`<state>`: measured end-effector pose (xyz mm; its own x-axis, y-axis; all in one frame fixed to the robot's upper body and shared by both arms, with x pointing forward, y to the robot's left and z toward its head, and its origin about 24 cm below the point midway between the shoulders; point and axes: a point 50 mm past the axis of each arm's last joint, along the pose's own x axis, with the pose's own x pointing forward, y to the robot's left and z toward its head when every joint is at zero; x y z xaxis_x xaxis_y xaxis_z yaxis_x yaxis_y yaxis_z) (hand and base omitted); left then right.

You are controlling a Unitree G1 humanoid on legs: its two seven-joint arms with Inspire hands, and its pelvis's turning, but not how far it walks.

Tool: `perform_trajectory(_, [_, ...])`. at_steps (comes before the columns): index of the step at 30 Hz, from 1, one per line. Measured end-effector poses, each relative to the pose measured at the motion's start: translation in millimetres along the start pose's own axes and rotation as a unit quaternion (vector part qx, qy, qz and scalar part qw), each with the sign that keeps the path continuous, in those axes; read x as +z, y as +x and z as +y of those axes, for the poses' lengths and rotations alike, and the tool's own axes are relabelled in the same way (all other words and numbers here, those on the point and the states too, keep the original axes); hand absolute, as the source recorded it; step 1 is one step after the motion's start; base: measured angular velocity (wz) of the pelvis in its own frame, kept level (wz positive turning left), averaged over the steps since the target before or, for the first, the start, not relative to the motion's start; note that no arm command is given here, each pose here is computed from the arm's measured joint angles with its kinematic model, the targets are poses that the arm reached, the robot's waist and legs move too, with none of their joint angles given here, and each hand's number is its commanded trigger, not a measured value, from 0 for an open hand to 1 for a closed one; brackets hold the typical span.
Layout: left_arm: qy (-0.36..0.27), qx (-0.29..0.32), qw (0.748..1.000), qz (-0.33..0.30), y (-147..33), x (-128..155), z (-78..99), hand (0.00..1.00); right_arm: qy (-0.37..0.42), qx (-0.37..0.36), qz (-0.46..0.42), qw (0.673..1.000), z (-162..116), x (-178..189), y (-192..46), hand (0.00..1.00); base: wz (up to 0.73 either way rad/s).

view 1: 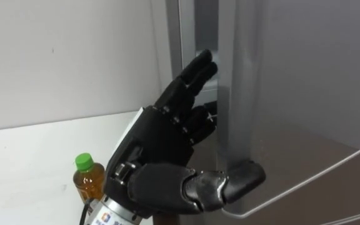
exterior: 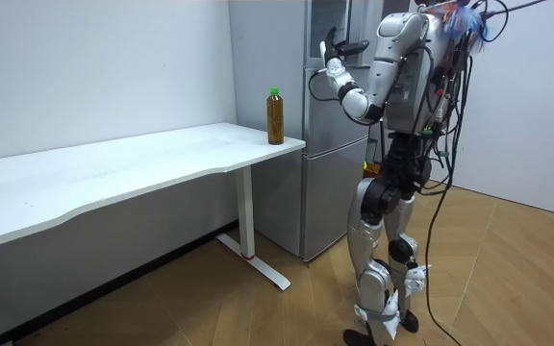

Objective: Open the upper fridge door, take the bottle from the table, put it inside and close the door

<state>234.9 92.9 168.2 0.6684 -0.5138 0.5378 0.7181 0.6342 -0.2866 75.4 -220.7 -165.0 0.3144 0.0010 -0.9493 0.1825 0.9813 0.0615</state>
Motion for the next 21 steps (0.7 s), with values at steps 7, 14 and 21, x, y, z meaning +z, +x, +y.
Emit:
perform_trajectory(7, [-0.015, -0.008, 1.000, -0.001, -0.9, 0.4, -0.2, 0.00, 0.016, 0.000, 0.000, 1.000, -0.6, -1.8, -0.4, 0.00, 0.00])
perform_trajectory(14, [-0.012, -0.018, 1.000, 0.003, -1.4, 0.5, -0.4, 0.00, 0.019, 0.000, 0.000, 1.000, -1.2, -2.2, -0.6, 0.00, 0.00])
perform_trajectory(21, [-0.015, -0.024, 1.000, 0.009, -1.1, -2.0, -2.8, 0.00, 0.021, 0.003, -0.001, 1.000, -2.0, -1.6, -0.8, 0.00, 0.00])
